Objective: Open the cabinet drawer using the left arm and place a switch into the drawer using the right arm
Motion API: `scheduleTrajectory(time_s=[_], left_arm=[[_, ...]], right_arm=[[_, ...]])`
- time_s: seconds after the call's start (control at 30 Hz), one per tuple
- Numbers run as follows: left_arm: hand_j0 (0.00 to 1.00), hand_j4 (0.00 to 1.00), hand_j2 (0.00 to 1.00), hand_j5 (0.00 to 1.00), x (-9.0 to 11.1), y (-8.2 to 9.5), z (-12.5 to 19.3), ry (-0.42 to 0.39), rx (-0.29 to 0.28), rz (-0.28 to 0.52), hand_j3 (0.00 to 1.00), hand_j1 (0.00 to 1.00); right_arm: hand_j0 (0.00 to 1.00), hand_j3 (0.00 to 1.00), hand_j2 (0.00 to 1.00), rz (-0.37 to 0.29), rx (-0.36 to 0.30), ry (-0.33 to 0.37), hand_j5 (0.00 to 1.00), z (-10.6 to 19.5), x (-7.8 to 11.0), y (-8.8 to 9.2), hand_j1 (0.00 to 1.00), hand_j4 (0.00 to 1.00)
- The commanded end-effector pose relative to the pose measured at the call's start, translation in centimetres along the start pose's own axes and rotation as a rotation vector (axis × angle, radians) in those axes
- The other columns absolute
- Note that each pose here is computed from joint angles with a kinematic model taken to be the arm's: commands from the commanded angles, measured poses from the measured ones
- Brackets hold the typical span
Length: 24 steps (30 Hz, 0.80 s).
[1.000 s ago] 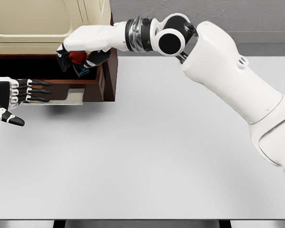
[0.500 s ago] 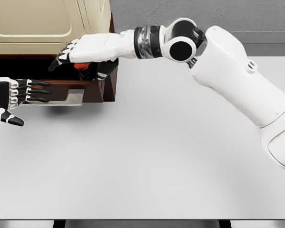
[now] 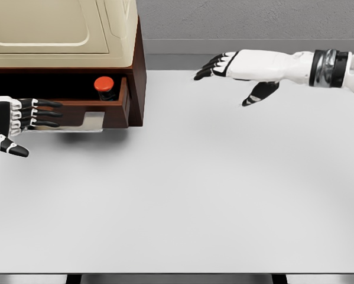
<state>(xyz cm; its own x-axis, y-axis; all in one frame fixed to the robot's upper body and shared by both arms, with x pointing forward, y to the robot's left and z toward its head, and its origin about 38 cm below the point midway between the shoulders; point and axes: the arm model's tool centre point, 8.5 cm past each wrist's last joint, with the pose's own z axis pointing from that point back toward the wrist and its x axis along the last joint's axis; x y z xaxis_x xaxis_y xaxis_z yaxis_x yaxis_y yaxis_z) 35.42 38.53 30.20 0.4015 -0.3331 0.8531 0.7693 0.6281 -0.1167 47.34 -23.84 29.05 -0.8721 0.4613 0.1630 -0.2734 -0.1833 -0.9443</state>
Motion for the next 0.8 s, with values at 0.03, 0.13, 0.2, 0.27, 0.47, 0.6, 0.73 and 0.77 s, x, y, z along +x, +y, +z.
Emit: scheduleTrajectory(time_s=[0.03, 0.13, 0.2, 0.27, 0.47, 0.6, 0.73, 0.77], left_arm=[[1.0, 1.0, 1.0, 1.0, -7.0, 0.5, -1.3, 0.23, 0.038, -0.084, 1.0, 1.0], [1.0, 1.0, 1.0, 1.0, -6.5, 0.6, -1.2, 0.22, 0.045, -0.093, 1.0, 1.0], [1.0, 1.0, 1.0, 1.0, -6.3, 0.6, -1.1, 0.216, 0.048, -0.097, 1.0, 1.0], [1.0, 1.0, 1.0, 1.0, -6.0, 0.7, -1.1, 0.209, 0.051, -0.102, 1.0, 1.0], [1.0, 1.0, 1.0, 1.0, -5.6, 0.8, -0.9, 0.202, 0.06, -0.113, 1.0, 1.0], [1.0, 1.0, 1.0, 1.0, -4.9, 0.9, -0.7, 0.189, 0.069, -0.127, 1.0, 1.0], [1.0, 1.0, 1.0, 1.0, -4.4, 1.0, -0.5, 0.178, 0.075, -0.136, 1.0, 1.0], [1.0, 1.0, 1.0, 1.0, -4.3, 1.0, -0.5, 0.175, 0.076, -0.139, 1.0, 1.0]], right_arm=[[1.0, 1.0, 1.0, -0.004, -0.005, 0.057, 1.0, 2.6, -1.1, -0.2, 1.0, 1.0], [1.0, 1.0, 1.0, -0.045, 0.014, 0.1, 1.0, 3.7, -2.3, 1.3, 1.0, 1.0], [1.0, 1.0, 1.0, -0.083, 0.02, 0.141, 1.0, 4.4, -3.7, 2.3, 1.0, 1.0], [1.0, 1.0, 1.0, -0.082, 0.02, 0.145, 1.0, 4.5, -3.8, 2.2, 1.0, 1.0], [1.0, 1.0, 1.0, -0.083, 0.017, 0.147, 1.0, 4.6, -3.8, 2.2, 1.0, 1.0], [1.0, 1.0, 1.0, -0.103, 0.027, 0.141, 1.0, 4.2, -3.8, 3.2, 1.0, 1.0], [1.0, 1.0, 1.0, -0.107, 0.027, 0.14, 1.0, 4.1, -3.8, 3.4, 1.0, 1.0], [1.0, 1.0, 1.0, -0.107, 0.027, 0.14, 1.0, 4.1, -3.8, 3.4, 1.0, 1.0]])
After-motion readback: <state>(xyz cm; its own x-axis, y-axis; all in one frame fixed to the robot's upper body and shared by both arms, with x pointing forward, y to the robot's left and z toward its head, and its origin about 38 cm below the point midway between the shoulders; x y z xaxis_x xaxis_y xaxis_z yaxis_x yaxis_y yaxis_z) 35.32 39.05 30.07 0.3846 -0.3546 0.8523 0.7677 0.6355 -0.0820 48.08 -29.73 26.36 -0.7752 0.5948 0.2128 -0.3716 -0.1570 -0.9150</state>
